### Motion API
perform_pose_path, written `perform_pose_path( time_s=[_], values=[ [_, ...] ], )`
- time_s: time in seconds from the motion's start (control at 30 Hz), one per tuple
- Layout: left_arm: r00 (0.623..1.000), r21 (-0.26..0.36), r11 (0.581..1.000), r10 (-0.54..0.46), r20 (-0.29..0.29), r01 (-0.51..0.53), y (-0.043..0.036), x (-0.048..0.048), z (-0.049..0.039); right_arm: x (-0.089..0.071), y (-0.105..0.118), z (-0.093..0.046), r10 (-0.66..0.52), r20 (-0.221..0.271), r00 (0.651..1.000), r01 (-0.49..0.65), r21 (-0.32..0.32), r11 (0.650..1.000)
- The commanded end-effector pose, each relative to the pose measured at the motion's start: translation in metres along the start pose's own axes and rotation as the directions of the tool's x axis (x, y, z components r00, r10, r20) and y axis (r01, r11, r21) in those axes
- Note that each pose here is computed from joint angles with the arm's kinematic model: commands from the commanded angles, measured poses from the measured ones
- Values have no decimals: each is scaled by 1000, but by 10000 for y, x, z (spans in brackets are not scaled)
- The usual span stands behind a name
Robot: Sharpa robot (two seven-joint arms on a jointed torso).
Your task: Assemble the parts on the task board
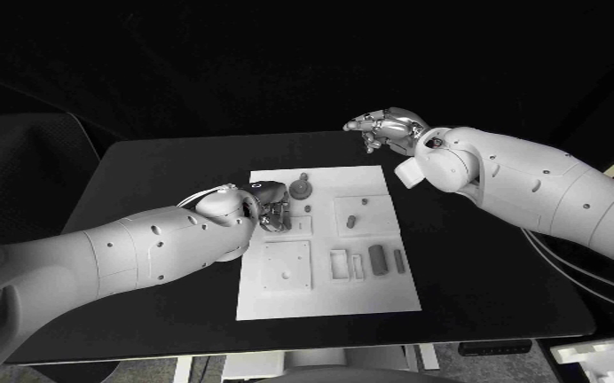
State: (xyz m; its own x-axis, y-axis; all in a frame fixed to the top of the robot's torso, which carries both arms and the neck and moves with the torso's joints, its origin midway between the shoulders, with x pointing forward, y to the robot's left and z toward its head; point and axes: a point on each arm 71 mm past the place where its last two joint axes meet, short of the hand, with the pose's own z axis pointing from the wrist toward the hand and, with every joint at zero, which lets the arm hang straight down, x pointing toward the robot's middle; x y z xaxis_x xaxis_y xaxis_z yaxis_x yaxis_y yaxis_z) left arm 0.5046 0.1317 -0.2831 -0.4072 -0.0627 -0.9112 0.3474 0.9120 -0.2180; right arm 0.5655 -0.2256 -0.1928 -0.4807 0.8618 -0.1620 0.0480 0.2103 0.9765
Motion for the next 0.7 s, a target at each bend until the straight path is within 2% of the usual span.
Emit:
perform_pose_path(
  time_s=[0.03, 0.7],
  values=[
    [1000, -1, 1000, 11, -12, -11, -5, 10, 4, 20, 12, 5, 0, -12, 1000, 0, -7, 1000],
    [1000, 5, 1000, 12, -8, -12, -35, 9, 12, 31, 14, 5, 1, -17, 1000, -1, -6, 1000]
  ],
)
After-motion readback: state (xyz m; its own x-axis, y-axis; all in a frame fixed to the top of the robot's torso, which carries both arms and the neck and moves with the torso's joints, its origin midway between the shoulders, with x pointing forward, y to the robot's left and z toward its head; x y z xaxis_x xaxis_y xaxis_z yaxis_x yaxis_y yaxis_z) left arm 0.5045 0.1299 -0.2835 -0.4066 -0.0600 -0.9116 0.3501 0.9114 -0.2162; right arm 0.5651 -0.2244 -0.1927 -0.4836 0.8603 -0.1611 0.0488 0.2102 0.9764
